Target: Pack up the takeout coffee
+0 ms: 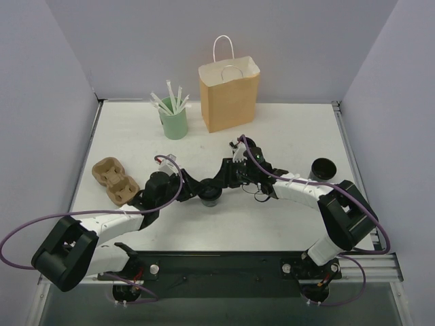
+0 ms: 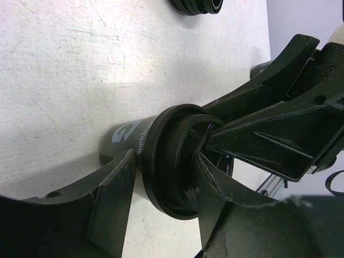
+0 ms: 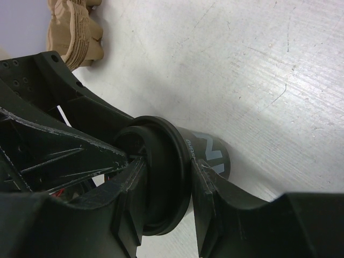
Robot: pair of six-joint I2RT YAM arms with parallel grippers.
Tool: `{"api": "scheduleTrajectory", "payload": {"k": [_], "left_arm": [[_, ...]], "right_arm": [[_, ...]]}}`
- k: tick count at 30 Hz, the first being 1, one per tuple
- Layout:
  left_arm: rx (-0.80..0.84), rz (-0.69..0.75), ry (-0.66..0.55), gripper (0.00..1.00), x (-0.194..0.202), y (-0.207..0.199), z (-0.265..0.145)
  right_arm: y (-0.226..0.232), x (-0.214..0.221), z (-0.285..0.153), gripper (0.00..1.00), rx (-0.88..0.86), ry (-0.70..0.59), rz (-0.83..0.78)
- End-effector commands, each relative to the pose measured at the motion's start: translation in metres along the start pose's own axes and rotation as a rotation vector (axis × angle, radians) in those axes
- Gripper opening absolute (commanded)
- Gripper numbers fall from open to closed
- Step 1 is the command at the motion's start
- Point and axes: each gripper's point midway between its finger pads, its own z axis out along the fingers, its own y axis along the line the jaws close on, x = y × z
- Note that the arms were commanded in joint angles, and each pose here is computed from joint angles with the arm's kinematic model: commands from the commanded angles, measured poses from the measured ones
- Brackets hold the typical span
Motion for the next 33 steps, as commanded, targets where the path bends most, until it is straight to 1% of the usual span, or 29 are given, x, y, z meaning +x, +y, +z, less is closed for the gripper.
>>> {"api": "scheduleTrajectory", "payload": {"k": [1, 3, 8, 11, 14, 18, 22, 25, 26, 29, 33], "left_arm": [[-0.041, 0.02, 0.024, 0.54, 0.011, 0.014, -0.005], [-0.062, 0.027, 0.03, 0.54, 0.014, 0.019, -0.004], [-0.098, 0.029, 0.049, 0.52, 0.026, 0.032, -0.001], [-0.122, 0.027, 0.059, 0.5, 0.032, 0.039, 0.0], [-0.137, 0.03, 0.054, 0.5, 0.034, 0.043, -0.001], [-0.158, 0.029, 0.047, 0.49, 0.036, 0.048, -0.003], [-0.187, 0.026, 0.028, 0.49, 0.036, 0.054, -0.005], [-0.19, 0.023, 0.023, 0.49, 0.037, 0.054, -0.007], [-0.195, 0.025, 0.019, 0.49, 0.036, 0.055, -0.007], [-0.209, 0.031, 0.015, 0.49, 0.038, 0.056, -0.009], [-0.216, 0.033, 0.012, 0.49, 0.04, 0.056, -0.009]], "right_arm": [[-0.018, 0.023, 0.004, 0.19, 0.057, 0.088, 0.009], [-0.017, 0.022, 0.005, 0.24, 0.051, 0.086, 0.017], [-0.008, 0.001, 0.003, 0.35, 0.029, 0.047, 0.048], [-0.007, -0.011, -0.002, 0.44, 0.034, 0.027, 0.064], [-0.007, -0.024, -0.008, 0.5, 0.04, 0.008, 0.078], [-0.01, -0.036, -0.018, 0.55, 0.056, -0.019, 0.106], [-0.014, -0.04, -0.033, 0.56, 0.079, -0.048, 0.16], [-0.02, -0.031, -0.041, 0.51, 0.095, -0.06, 0.237], [-0.02, -0.029, -0.042, 0.47, 0.091, -0.065, 0.25], [-0.018, -0.024, -0.047, 0.4, 0.076, -0.085, 0.307], [-0.012, -0.02, -0.046, 0.38, 0.04, -0.109, 0.349]]}}
